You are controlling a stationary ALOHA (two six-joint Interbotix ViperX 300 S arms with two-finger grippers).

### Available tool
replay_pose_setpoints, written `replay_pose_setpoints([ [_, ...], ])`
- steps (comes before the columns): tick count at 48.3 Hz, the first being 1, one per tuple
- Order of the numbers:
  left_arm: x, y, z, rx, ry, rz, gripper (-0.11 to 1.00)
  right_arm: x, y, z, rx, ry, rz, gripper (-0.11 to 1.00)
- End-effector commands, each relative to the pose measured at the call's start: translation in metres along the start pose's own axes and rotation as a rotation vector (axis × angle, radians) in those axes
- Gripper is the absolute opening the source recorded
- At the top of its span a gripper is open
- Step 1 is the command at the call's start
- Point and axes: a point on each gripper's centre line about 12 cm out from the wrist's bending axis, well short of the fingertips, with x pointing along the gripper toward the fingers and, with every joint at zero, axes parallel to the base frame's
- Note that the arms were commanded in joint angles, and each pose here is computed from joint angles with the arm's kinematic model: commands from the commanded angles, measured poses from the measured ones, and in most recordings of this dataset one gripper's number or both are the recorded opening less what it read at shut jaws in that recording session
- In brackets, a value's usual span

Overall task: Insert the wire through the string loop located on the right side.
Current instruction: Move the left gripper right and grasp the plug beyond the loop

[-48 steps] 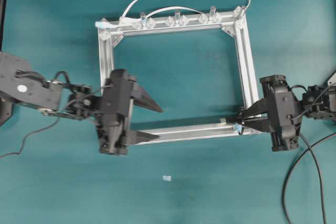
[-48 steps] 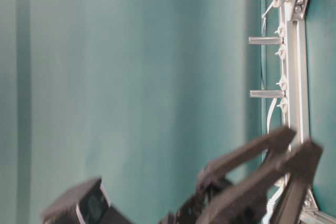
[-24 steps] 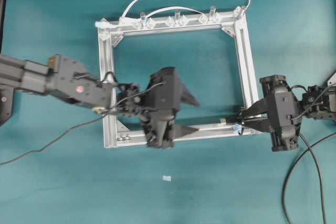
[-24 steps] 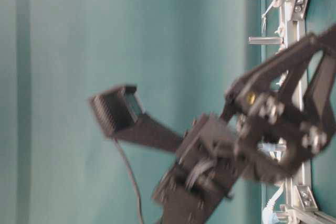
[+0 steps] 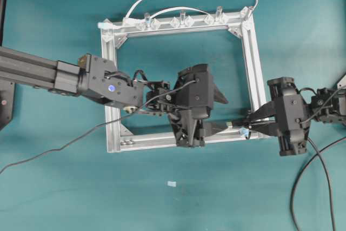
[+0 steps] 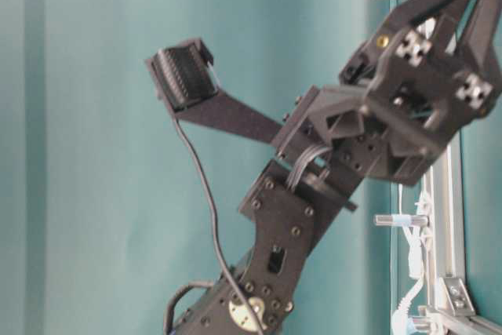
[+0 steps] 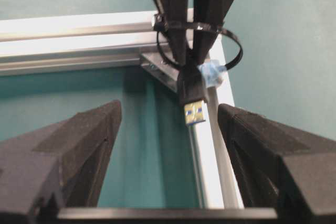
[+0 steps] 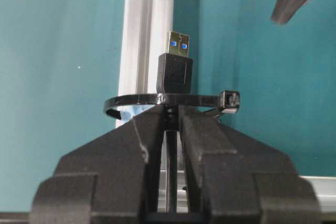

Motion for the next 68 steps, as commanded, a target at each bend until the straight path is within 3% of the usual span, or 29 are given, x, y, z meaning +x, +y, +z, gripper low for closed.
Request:
replay_pose_setpoints([
  [1, 0.001, -0.006, 0.018, 0.009, -0.046, -0.012, 0.76, -0.001, 0.000, 0.005, -0.001, -0.027, -0.003, 0.14],
  [40, 0.038, -0.015, 0.009, 0.012, -0.027, -0.025, 0.75, 0.000, 0.000, 0.010, 0.001, -0.045, -0.004, 0.14],
  [46, 0.038, -0.013, 0.009, 0.012, -0.018, -0.022, 0.65, 0.000, 0.000, 0.010, 0.001, -0.046, -0.003, 0.14],
  [55, 0.036, -0.014, 0.009, 0.013, 0.004, -0.024, 0.21, 0.000, 0.000, 0.009, 0.001, -0.042, -0.003, 0.14],
  [68, 0.035, -0.014, 0.010, 0.015, 0.007, -0.025, 0.21, -0.001, -0.001, 0.006, 0.001, -0.034, -0.006, 0.14],
])
